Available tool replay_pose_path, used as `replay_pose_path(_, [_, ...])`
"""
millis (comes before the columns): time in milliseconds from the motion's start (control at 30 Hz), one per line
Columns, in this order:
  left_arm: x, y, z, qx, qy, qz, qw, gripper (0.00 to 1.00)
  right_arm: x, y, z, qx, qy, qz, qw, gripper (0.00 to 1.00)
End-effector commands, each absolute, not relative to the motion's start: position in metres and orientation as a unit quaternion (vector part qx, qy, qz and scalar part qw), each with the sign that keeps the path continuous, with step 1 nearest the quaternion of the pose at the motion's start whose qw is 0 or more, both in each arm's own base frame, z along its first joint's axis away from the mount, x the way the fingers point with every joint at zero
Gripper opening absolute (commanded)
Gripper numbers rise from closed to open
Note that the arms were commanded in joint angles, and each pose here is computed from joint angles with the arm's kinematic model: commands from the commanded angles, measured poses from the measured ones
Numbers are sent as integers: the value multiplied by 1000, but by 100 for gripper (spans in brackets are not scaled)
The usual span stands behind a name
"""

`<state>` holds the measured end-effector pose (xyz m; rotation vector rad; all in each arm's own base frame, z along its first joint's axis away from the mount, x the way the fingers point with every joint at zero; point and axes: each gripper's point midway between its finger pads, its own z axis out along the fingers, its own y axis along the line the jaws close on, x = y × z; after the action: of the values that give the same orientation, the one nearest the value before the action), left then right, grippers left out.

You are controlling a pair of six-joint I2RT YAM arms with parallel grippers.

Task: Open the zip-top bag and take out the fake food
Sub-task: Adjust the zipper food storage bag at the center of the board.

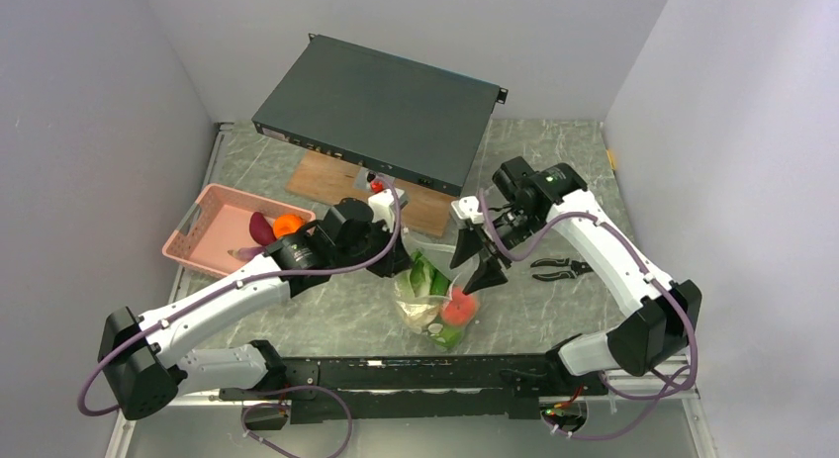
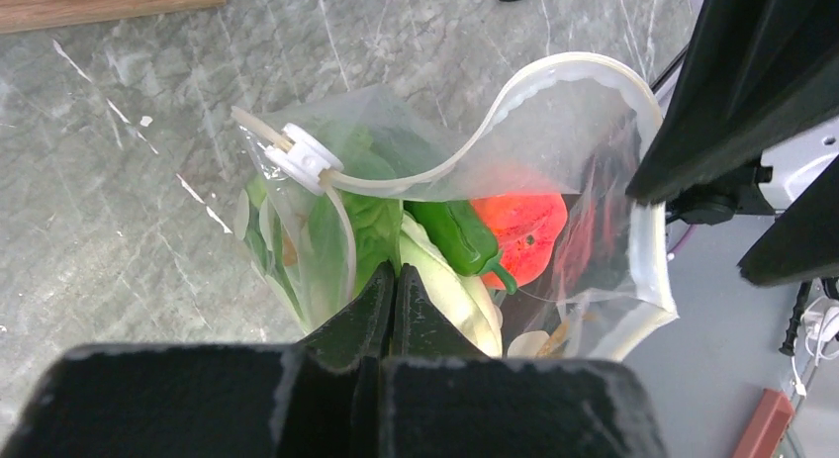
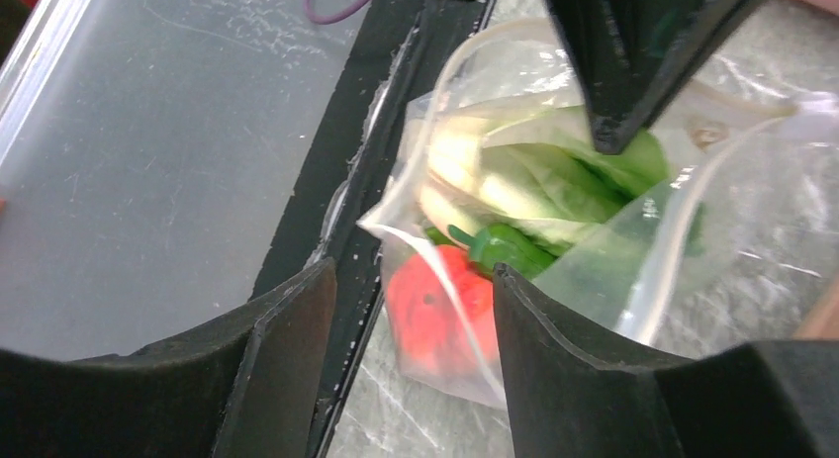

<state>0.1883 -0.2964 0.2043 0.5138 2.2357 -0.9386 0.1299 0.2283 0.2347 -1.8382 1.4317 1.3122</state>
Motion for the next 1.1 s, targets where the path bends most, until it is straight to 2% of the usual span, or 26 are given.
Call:
replay_pose_path(0, [185, -306, 232, 246, 814, -392, 352, 0, 144, 225, 269, -653, 524, 470, 279, 63])
replay_pose_path(100, [185, -310, 241, 264, 805, -395, 354, 0, 174, 231, 282, -614, 557, 466, 310, 68])
replay_pose_path(267, [184, -319, 249, 283, 796, -406, 348, 0, 191, 242, 269, -578, 606, 461, 295, 71])
replay_pose_path(467, [184, -327, 256, 283, 789, -421, 347, 0, 204, 255, 246, -553, 646, 447, 277, 68])
replay_pose_path(633, [183, -333, 260, 290, 780, -433, 346, 0, 207, 258, 236, -541, 662, 441, 272, 53])
replay_pose_path(700, [181, -335, 261, 297, 776, -437, 343, 0, 206, 259, 239, -542, 659, 445, 273, 42])
replay_pose_path(800, [178, -337, 260, 307, 773, -440, 337, 0, 207, 260, 244, -539, 657, 449, 275, 18])
replay_pose_path(900, [175, -337, 260, 319, 770, -440, 333, 0, 208, 262, 246, -534, 659, 452, 276, 4])
replay_pose_path(967, [173, -338, 263, 327, 766, -444, 331, 0, 212, 262, 246, -527, 667, 447, 279, 0])
replay_pose_path(1067, [168, -337, 272, 340, 755, -449, 335, 0, 227, 258, 241, -505, 694, 420, 293, 0])
